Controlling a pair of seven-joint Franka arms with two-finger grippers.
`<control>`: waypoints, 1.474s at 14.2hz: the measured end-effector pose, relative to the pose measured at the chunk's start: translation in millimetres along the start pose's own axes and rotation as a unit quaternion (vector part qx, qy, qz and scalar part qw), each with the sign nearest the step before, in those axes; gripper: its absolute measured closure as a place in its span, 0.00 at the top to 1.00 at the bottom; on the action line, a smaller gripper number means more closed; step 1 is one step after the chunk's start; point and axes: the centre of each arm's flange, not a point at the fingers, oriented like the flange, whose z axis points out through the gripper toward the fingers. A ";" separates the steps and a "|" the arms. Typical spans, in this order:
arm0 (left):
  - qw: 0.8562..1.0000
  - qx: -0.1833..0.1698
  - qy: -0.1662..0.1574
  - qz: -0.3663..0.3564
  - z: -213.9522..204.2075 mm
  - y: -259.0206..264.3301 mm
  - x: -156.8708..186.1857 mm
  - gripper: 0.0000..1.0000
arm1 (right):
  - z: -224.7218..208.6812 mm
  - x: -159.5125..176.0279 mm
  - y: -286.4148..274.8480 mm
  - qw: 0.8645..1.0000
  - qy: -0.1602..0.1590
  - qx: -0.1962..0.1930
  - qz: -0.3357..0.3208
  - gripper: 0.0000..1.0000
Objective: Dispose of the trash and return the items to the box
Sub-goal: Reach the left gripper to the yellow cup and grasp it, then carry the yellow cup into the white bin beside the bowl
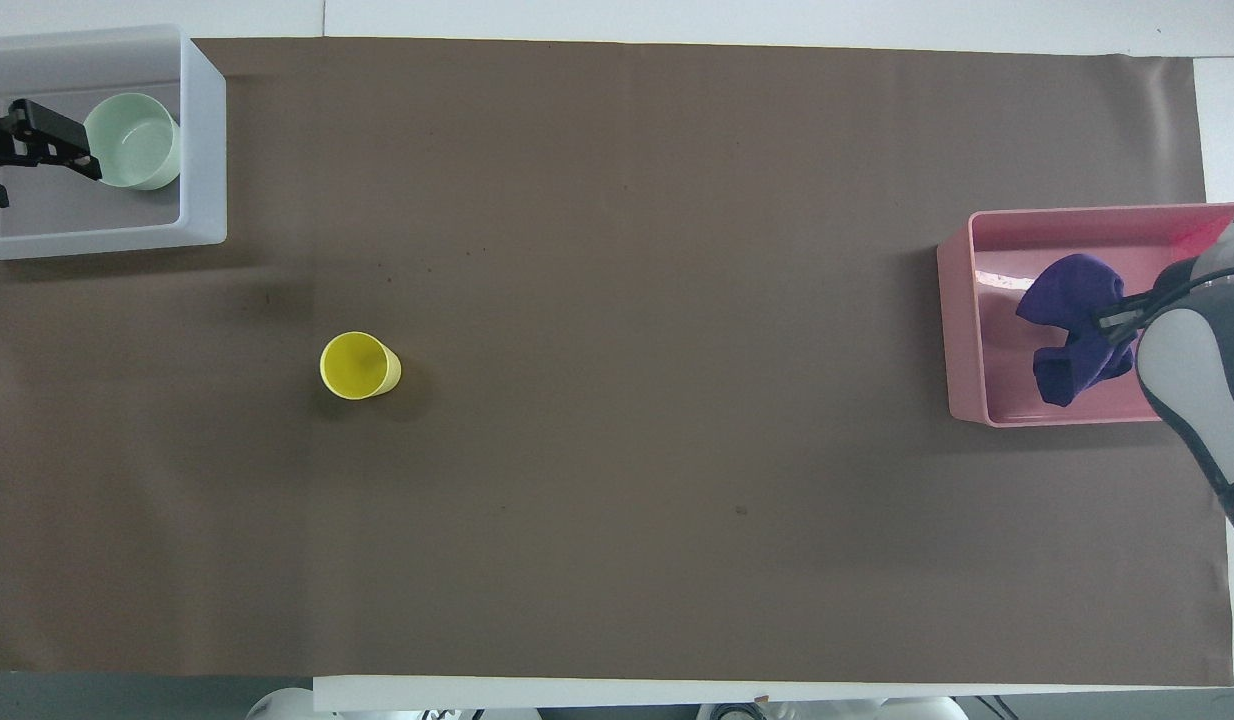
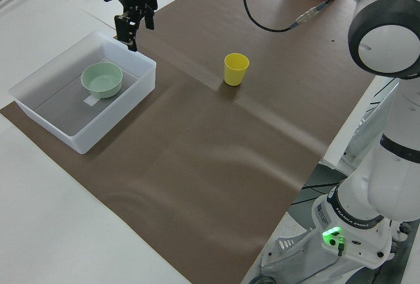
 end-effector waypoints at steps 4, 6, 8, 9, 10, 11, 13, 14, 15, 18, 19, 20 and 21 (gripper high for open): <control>1.000 0.002 0.010 0.023 91.2 97.6 -89.8 1.00 | 18.7 2.3 -1.7 1.000 -0.003 0.000 -0.002 0.19; 1.000 0.002 0.016 0.026 138.8 118.6 -128.5 1.00 | 18.5 2.9 -2.8 1.000 -0.003 0.000 -0.003 0.25; 0.999 0.003 0.014 0.032 161.1 122.0 -146.7 1.00 | 14.8 5.3 -4.7 1.000 -0.001 0.000 -0.006 0.46; 0.999 0.003 0.014 0.032 163.8 122.2 -148.6 1.00 | 9.0 6.7 -5.0 1.000 0.000 -0.001 -0.007 0.56; 1.000 0.003 0.015 0.027 165.1 121.7 -149.0 0.92 | -1.6 8.6 -3.8 1.000 0.002 -0.001 -0.007 0.66; 1.000 0.003 0.014 0.020 166.2 121.3 -149.4 0.80 | -16.4 10.7 -2.4 1.000 0.004 -0.002 -0.006 0.78; 1.000 0.000 0.022 0.014 166.4 121.2 -148.3 0.55 | -47.6 13.6 -6.6 1.000 0.005 0.001 -0.006 0.96; 1.000 -0.002 0.026 0.012 166.0 121.3 -147.7 0.41 | -62.1 17.0 -17.5 1.000 0.005 0.002 0.000 0.96; 1.000 -0.003 0.028 0.010 165.5 121.4 -147.1 0.31 | -76.5 22.1 -34.7 1.000 0.004 0.004 0.008 0.99; 0.999 -0.007 0.036 0.008 160.0 123.7 -145.6 0.03 | -119.8 34.1 -94.8 0.999 -0.016 0.012 0.033 0.99; 0.999 -0.008 0.040 0.004 155.3 123.7 -142.8 0.03 | -133.0 35.3 -109.4 0.999 -0.022 0.013 0.038 0.99; 0.999 -0.012 0.046 -0.001 143.1 123.1 -136.3 0.03 | -145.3 34.5 -120.4 0.999 -0.027 0.014 0.043 0.99; 0.999 -0.015 0.051 -0.011 118.0 120.1 -124.6 0.03 | -157.5 31.8 -127.8 0.998 -0.033 0.015 0.047 0.99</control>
